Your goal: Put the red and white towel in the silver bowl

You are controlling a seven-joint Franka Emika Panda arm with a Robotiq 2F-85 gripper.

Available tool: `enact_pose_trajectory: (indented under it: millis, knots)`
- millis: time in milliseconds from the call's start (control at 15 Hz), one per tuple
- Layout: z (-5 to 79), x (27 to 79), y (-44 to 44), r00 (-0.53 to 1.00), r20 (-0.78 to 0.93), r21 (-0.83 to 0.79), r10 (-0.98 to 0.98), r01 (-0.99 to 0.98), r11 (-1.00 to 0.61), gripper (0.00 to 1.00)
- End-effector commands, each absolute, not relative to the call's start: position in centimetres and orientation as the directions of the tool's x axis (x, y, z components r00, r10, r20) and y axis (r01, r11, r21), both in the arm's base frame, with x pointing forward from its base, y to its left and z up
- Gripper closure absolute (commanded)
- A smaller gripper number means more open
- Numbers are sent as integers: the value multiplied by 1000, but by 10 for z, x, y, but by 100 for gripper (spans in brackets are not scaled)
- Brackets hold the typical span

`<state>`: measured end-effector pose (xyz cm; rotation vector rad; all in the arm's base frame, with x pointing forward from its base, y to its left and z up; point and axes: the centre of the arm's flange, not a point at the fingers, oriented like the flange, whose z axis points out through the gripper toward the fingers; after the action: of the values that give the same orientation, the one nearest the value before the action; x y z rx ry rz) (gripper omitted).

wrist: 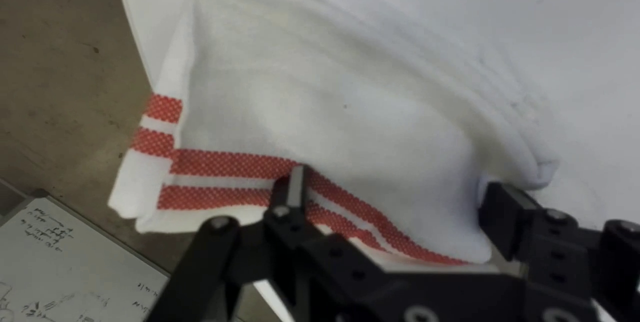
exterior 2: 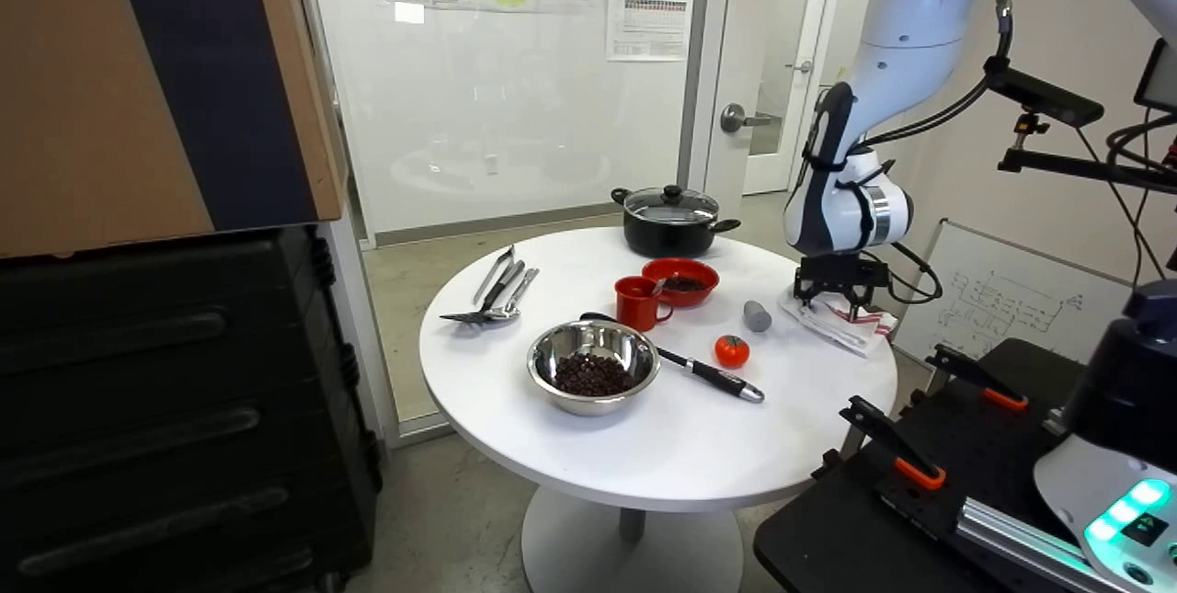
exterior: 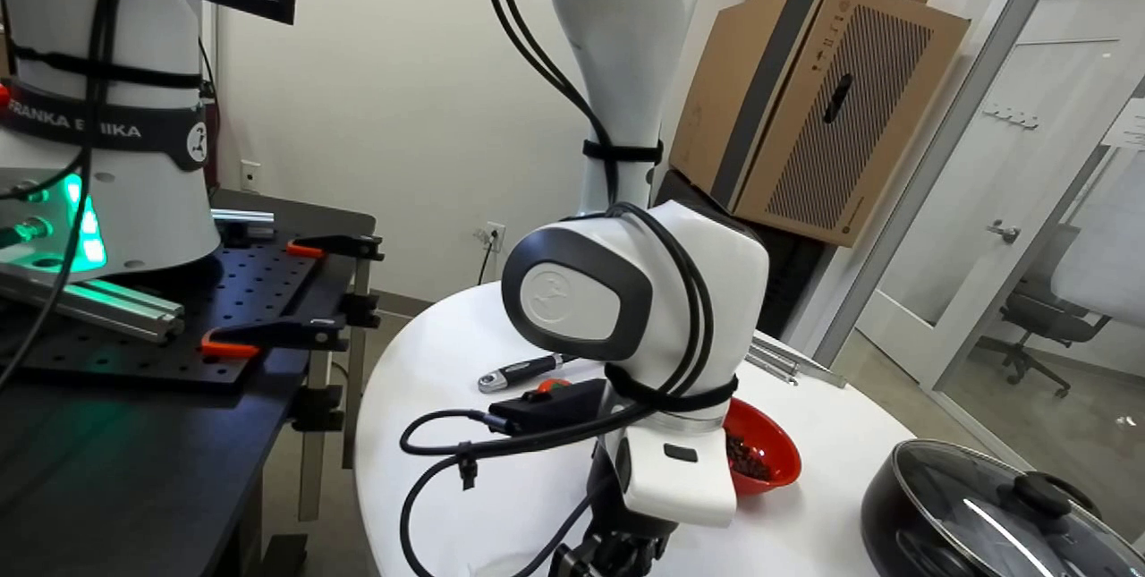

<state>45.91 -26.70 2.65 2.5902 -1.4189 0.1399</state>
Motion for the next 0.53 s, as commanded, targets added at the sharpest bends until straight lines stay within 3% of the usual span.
enact_pose_trajectory:
  millis: [0,467]
  knots:
    - [16,460,-274,518,183,109,-836,-855,-507,49]
    - [19,461,-282,472,195,105,-860,-882,-460,99]
